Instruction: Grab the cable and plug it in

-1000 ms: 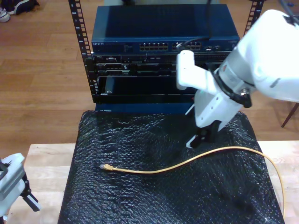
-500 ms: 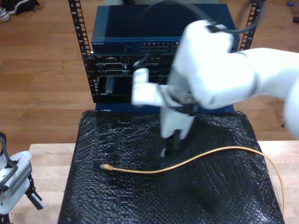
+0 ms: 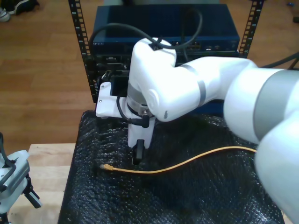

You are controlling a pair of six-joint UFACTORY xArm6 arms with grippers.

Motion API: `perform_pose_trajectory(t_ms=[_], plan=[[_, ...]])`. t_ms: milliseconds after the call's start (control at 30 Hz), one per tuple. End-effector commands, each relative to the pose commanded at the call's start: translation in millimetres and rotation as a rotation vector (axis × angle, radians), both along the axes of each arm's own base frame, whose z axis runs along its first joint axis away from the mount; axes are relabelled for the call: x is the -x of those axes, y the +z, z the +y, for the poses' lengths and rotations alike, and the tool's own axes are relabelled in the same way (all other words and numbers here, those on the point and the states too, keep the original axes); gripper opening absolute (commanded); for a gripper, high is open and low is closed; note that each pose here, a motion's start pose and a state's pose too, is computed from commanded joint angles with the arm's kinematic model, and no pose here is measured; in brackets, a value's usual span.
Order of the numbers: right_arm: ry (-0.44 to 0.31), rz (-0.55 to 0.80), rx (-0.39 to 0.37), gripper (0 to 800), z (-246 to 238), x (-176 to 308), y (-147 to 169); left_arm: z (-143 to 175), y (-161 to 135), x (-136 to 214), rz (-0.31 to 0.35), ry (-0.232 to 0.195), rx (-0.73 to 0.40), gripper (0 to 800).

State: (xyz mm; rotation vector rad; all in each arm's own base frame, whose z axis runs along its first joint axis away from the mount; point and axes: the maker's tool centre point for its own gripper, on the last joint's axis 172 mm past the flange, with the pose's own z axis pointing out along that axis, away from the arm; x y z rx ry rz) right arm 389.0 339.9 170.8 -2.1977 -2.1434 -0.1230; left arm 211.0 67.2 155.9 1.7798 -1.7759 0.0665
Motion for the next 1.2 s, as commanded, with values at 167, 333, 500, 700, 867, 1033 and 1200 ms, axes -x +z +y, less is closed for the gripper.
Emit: perform_pose_trajectory(t_ms=[167,333,500,700,867,1033,1200], plan=[[0.002,-0.004,0.051,782,14,3,-17,7,-6,4,0.021,0.037,0.013,799],[-0.03,-0.009,0.073,782,33,5,-26,6,-8,6,0.032,0.038,0.019,799],[-0.112,0.008,0.087,782,38,4,-39,5,-10,7,0.039,0.04,0.023,799],[-0.173,0.024,0.1,786,48,12,-52,6,-10,6,0.038,0.041,0.021,799],[-0.227,0.031,0.106,786,53,13,-60,5,-10,7,0.04,0.042,0.024,799],[-0.229,0.036,0.11,773,60,8,-68,5,-11,7,0.041,0.04,0.024,799],[-0.221,0.034,0.112,723,67,5,-73,5,-11,7,0.043,0.041,0.027,799]])
